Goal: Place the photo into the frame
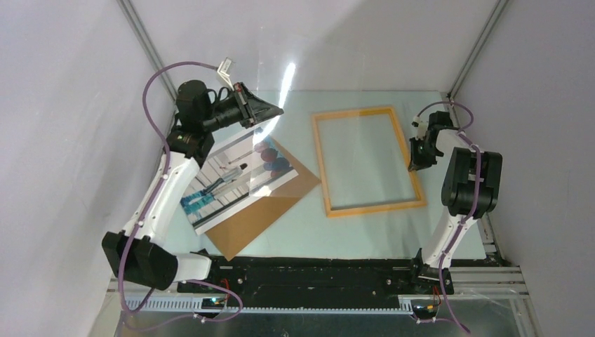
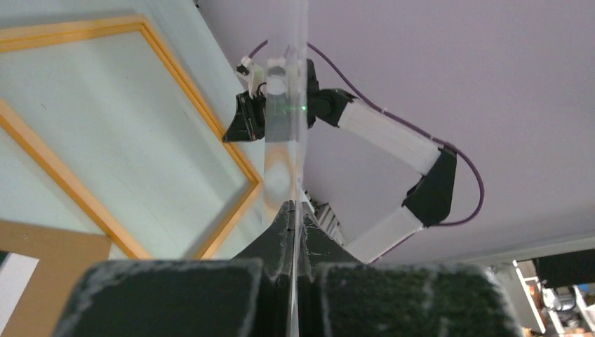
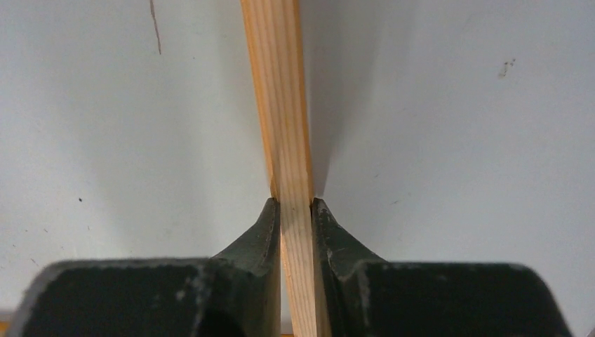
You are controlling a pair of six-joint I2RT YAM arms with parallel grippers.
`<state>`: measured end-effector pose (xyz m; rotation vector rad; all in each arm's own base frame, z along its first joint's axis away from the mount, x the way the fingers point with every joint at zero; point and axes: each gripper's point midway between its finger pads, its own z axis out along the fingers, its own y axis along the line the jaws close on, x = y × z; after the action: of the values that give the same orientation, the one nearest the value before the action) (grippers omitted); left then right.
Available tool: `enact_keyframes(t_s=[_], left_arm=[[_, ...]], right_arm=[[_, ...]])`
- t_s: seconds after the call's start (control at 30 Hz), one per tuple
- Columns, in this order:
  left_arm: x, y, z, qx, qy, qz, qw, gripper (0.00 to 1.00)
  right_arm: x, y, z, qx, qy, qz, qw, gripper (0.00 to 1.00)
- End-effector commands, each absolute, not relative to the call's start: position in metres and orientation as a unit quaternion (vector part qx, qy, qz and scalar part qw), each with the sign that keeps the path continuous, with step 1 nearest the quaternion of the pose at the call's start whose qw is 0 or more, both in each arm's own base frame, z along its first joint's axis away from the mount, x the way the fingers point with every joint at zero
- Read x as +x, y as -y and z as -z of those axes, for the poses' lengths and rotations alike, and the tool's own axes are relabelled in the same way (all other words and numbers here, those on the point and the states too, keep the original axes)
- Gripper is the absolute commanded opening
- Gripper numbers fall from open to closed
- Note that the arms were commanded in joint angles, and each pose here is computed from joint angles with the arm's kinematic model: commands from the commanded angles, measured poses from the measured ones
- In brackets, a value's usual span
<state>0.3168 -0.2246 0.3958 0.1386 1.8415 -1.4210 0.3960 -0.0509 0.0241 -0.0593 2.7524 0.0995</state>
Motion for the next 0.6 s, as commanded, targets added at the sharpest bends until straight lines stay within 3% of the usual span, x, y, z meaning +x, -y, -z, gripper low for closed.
enact_keyframes(t_s=[0.0, 0.57], left_arm=[[0.34, 0.227, -0.413, 0.035, -0.691, 0.586, 0.422, 0.0], [0.386, 0.267, -0.315, -0.052, -0.725, 0.607, 0.322, 0.0]], right_arm=[[0.377, 0.045, -0.028, 0.007, -0.982, -0.045, 0.185, 0.03], [0.317, 0.013, -0.021, 0.031, -0.983, -0.078, 0.163, 0.0]])
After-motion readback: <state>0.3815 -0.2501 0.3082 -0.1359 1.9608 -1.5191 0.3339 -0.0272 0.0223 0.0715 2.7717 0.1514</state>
